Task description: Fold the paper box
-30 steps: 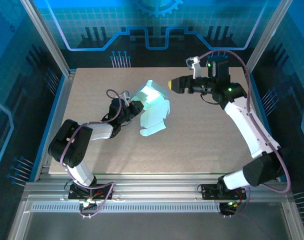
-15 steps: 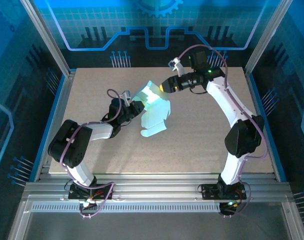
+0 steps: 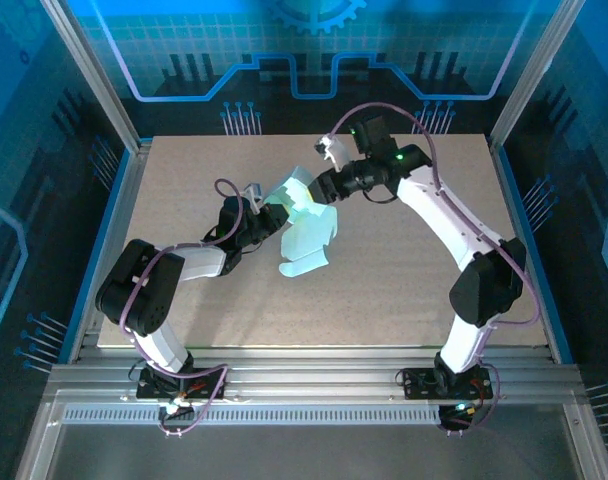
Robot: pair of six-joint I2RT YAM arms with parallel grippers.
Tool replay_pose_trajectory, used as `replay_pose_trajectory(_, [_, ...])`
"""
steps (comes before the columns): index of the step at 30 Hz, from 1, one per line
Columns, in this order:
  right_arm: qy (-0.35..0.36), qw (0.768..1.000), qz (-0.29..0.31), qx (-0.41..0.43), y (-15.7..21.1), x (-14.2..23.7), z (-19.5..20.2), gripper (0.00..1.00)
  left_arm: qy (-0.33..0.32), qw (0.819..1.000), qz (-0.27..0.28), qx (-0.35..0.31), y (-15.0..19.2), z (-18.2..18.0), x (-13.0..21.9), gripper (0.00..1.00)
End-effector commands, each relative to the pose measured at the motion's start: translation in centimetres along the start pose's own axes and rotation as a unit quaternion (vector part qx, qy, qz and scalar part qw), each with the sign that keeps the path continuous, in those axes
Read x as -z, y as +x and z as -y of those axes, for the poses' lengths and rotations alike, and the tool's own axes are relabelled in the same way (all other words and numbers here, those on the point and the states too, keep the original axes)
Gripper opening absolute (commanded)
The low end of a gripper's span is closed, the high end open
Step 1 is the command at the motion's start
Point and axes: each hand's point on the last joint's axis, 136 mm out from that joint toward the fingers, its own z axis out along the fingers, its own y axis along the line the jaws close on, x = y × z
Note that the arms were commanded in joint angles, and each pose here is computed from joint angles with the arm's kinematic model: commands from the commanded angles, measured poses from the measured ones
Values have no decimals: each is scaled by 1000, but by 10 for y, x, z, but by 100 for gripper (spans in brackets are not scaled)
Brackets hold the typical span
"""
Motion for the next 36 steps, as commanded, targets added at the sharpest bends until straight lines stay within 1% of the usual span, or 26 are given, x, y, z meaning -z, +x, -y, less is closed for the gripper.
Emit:
replay_pose_trajectory(1, [61, 997, -10, 42, 3, 5, 1, 47, 27, 999, 15, -14, -14, 25, 3, 0])
replay_pose_trajectory(5, [137, 986, -34, 88, 8, -3, 11, 48, 29, 999, 15, -14, -14, 26, 5, 0])
replay_pose_trajectory(11, [233, 959, -62, 146, 11, -12, 25, 47, 31, 999, 15, -14, -15, 28, 6, 0])
replay_pose_trajectory(17, [310, 922, -92, 215, 12, -24, 36, 45, 39, 999, 13, -13, -15, 32, 7, 0])
replay_pose_trajectory(21, [367, 890, -113, 246, 13, -28, 49, 42, 43, 999, 11, -13, -15, 34, 7, 0])
replay_pose_trajectory(25, [394, 874, -122, 258, 12, -31, 55, 36, 42, 999, 9, -14, -14, 35, 8, 0])
replay_pose_trajectory(28, [406, 866, -122, 266, 10, -34, 55, 29, 44, 999, 9, -14, -15, 36, 9, 0])
replay_pose_trajectory(34, [432, 848, -129, 279, 10, -39, 58, 23, 48, 999, 6, -10, -14, 39, 10, 0])
replay_pose_trajectory(36, [447, 838, -133, 285, 10, -41, 61, 21, 49, 999, 6, -8, -15, 42, 11, 0])
